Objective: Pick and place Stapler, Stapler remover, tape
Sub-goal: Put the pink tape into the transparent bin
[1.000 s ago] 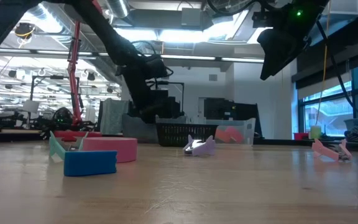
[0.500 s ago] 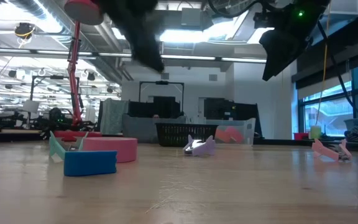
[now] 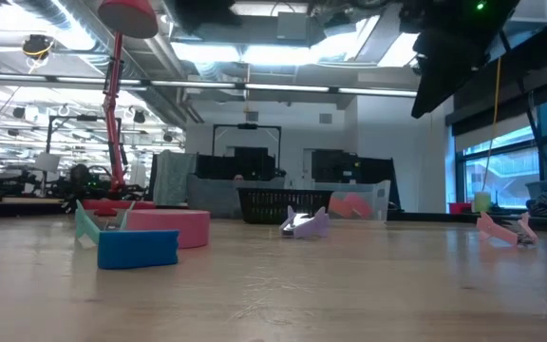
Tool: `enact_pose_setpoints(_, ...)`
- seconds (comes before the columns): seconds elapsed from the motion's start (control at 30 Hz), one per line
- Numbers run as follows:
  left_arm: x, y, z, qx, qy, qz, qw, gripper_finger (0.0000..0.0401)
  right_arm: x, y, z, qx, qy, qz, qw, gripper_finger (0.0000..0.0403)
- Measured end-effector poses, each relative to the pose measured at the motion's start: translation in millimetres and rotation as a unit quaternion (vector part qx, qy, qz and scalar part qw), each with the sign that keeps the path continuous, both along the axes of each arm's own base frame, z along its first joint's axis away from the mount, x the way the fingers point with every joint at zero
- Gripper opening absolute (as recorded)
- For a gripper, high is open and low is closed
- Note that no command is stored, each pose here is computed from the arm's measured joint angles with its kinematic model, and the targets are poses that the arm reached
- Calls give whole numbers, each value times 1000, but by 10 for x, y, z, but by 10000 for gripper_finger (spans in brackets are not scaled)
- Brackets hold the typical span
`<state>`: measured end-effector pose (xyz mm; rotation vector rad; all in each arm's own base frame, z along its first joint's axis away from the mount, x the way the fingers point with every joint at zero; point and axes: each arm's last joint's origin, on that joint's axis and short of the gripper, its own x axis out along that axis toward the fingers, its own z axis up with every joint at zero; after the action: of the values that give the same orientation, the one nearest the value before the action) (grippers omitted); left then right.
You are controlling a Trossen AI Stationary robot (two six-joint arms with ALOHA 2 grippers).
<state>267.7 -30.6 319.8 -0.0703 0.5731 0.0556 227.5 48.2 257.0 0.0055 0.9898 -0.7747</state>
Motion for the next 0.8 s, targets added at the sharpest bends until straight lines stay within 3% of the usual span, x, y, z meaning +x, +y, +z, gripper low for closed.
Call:
enact_pose_setpoints(0.27, -130, -465, -754, -44, -22, 20, 999, 169, -1, 139, -5, 29, -2, 39, 999, 300)
enact_pose_setpoints(0.57, -239, -404, -1151, -41, 58, 28, 997, 169, 103, 171, 22, 33, -24, 90, 995, 300)
enact_pose_setpoints(0.8, -118, -306, -1424, -108, 123, 47, 985, 169, 117, 156, 25, 30, -26, 92, 995, 300)
